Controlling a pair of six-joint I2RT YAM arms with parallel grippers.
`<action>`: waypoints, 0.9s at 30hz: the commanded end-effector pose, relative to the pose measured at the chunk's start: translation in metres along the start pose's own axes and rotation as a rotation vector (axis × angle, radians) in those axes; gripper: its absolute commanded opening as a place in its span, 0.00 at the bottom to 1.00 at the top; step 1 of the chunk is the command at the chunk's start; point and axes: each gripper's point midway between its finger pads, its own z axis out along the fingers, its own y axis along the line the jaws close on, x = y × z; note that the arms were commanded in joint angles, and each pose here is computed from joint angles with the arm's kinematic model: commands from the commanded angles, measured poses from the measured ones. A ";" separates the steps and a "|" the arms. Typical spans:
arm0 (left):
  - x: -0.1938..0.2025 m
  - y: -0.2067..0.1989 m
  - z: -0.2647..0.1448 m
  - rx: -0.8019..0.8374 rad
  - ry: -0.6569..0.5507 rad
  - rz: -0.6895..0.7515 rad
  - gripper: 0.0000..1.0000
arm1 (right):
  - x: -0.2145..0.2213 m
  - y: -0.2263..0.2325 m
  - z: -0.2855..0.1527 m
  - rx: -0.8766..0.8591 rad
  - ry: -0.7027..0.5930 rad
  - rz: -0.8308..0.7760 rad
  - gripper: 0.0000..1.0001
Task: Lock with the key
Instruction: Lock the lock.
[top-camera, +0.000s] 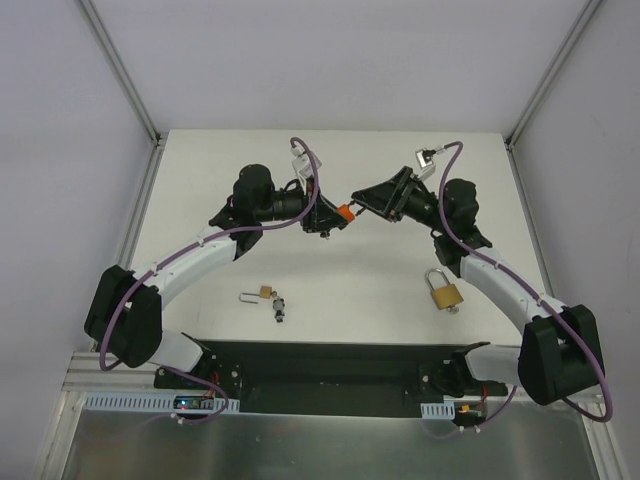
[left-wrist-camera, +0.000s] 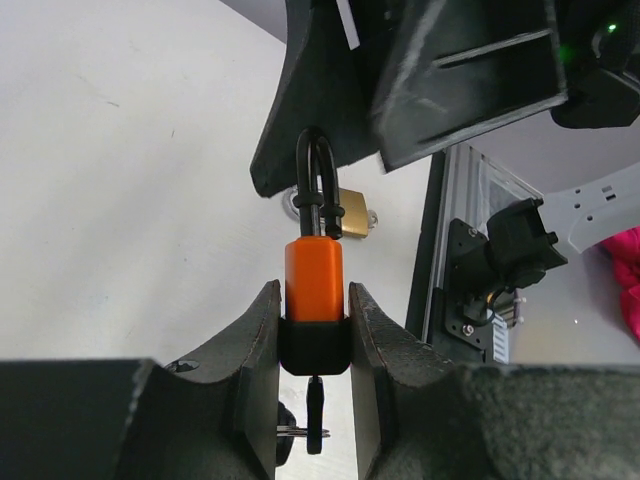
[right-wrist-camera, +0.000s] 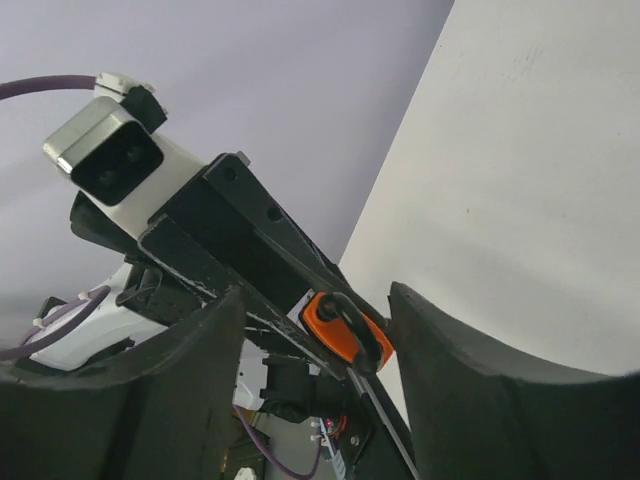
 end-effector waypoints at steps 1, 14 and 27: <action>-0.035 -0.015 -0.018 -0.005 -0.127 0.051 0.00 | -0.017 0.036 -0.006 -0.079 0.001 -0.162 0.69; -0.034 -0.021 -0.074 0.039 -0.221 -0.062 0.00 | -0.027 0.041 -0.036 -0.006 0.019 -0.381 1.00; -0.019 -0.030 -0.087 0.028 -0.176 -0.042 0.00 | -0.014 0.037 -0.046 0.000 0.101 -0.461 0.96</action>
